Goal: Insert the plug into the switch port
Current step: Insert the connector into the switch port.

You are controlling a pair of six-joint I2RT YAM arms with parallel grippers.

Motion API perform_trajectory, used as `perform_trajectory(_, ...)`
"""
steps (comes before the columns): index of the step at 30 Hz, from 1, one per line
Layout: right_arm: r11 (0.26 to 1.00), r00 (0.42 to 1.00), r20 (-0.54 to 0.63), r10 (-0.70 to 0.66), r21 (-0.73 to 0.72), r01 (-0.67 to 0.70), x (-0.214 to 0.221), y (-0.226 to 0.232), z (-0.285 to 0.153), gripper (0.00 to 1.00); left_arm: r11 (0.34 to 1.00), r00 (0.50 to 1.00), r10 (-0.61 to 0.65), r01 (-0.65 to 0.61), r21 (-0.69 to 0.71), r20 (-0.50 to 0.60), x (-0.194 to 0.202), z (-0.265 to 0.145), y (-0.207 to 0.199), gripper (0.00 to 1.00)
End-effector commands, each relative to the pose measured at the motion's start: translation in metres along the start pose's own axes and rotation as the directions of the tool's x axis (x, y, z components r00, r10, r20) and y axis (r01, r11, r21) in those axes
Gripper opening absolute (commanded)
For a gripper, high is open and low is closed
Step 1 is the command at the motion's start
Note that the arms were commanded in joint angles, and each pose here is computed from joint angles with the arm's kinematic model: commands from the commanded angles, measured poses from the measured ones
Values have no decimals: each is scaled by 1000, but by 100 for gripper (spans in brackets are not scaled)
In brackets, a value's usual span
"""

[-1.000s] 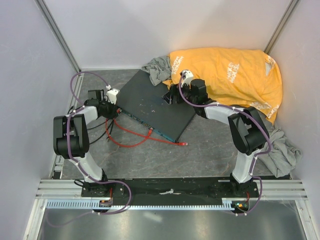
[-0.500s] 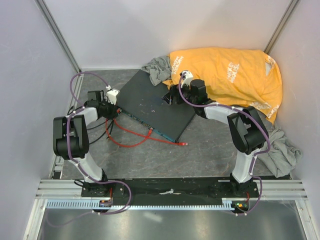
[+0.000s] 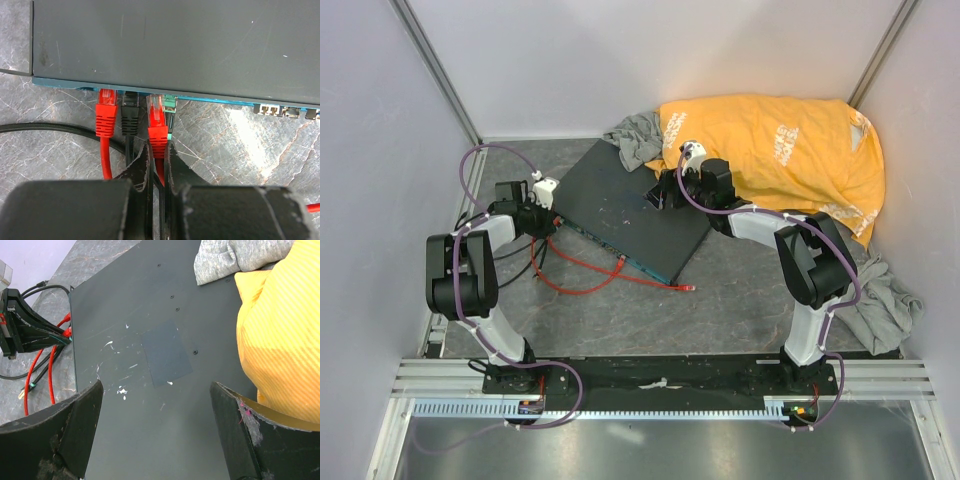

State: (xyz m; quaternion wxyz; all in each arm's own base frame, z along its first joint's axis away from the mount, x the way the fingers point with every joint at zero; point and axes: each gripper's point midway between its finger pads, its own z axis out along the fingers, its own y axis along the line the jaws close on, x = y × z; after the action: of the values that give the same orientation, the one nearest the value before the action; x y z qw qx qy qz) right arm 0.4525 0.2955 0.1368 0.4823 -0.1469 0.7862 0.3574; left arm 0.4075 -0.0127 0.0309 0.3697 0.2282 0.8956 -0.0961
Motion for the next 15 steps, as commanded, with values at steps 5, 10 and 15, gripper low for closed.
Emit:
perform_trajectory(5, 999, 998, 52, -39, -35, 41, -19, 8, 1, 95, 975, 982, 141, -116, -187, 123, -44, -21, 47, 2)
perform_trajectory(10, 998, 998, 52, -39, -36, 41, -19, 9, 1, 95, 974, 981, 145, -119, -191, 126, -46, -24, 47, 2)
perform_trajectory(15, 999, 998, 53, -38, -37, 40, -19, 9, 0, 95, 972, 979, 153, -124, -200, 133, -51, -28, 48, 2)
